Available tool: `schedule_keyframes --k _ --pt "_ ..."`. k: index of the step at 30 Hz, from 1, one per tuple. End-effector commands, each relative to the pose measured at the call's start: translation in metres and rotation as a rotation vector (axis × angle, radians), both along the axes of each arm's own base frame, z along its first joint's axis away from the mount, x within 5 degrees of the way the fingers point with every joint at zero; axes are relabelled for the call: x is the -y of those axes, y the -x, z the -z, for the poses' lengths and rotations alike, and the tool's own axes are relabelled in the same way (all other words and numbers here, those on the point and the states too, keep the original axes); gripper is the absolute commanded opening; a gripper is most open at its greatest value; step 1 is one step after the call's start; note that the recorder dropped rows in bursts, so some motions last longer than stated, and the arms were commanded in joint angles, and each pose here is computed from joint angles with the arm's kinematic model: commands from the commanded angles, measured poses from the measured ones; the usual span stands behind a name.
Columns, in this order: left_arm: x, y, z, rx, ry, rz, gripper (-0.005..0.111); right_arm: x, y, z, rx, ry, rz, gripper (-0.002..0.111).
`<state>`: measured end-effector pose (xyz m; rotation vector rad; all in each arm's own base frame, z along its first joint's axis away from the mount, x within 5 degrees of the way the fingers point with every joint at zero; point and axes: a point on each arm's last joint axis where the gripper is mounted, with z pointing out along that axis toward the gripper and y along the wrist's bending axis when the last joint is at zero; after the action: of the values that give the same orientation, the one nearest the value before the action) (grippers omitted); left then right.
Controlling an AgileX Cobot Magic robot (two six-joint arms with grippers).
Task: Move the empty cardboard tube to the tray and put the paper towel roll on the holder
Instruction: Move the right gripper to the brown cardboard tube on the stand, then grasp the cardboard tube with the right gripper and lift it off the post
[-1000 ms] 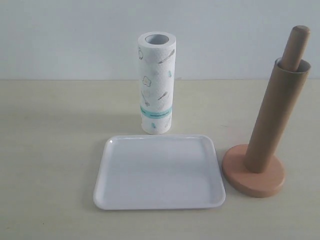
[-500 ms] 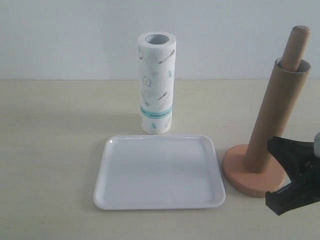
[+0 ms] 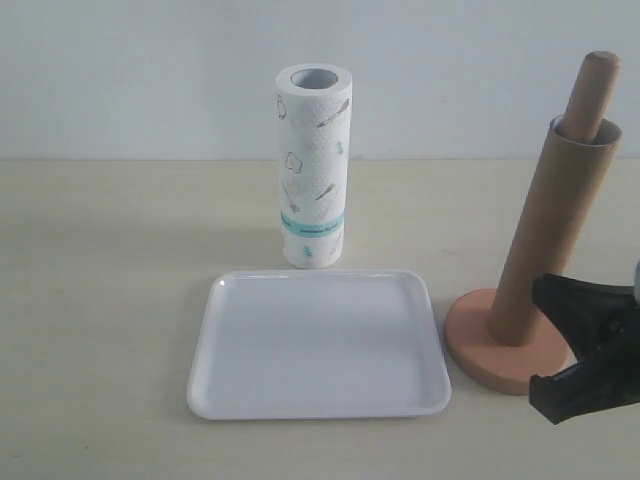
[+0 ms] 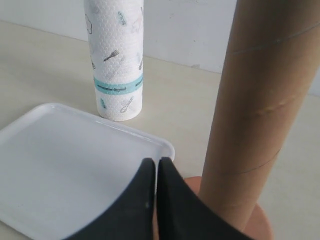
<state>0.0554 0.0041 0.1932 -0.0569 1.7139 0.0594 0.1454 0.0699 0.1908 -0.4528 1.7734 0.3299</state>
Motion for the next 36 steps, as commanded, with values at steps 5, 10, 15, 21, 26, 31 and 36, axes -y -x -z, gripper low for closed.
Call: schedule_keyframes --k 5,10,15,21,26,31,36 --pt "0.000 0.000 0.001 -0.001 0.014 0.003 0.004 0.003 0.000 0.004 -0.054 -0.034 0.053 0.035" --pt "0.000 0.000 0.001 -0.001 0.014 0.003 0.004 0.012 -0.004 0.004 -0.069 -0.053 0.159 0.060" --pt "0.000 0.000 0.001 -0.001 0.014 0.003 0.004 0.015 -0.005 0.002 -0.023 -0.022 0.187 0.061" --pt "0.000 0.000 0.001 0.001 0.014 0.003 0.004 0.010 -0.016 -0.006 0.005 -0.026 0.186 0.061" --pt "0.000 0.000 0.001 0.001 0.014 0.003 0.004 0.000 -0.039 -0.019 0.042 0.011 0.172 0.061" --pt "0.000 0.000 0.001 -0.001 0.014 0.003 0.004 -0.007 -0.067 -0.019 0.030 0.045 0.219 0.061" --pt "0.000 0.000 0.001 -0.001 0.014 0.003 0.004 -0.008 -0.080 -0.017 0.022 0.010 0.276 0.061"
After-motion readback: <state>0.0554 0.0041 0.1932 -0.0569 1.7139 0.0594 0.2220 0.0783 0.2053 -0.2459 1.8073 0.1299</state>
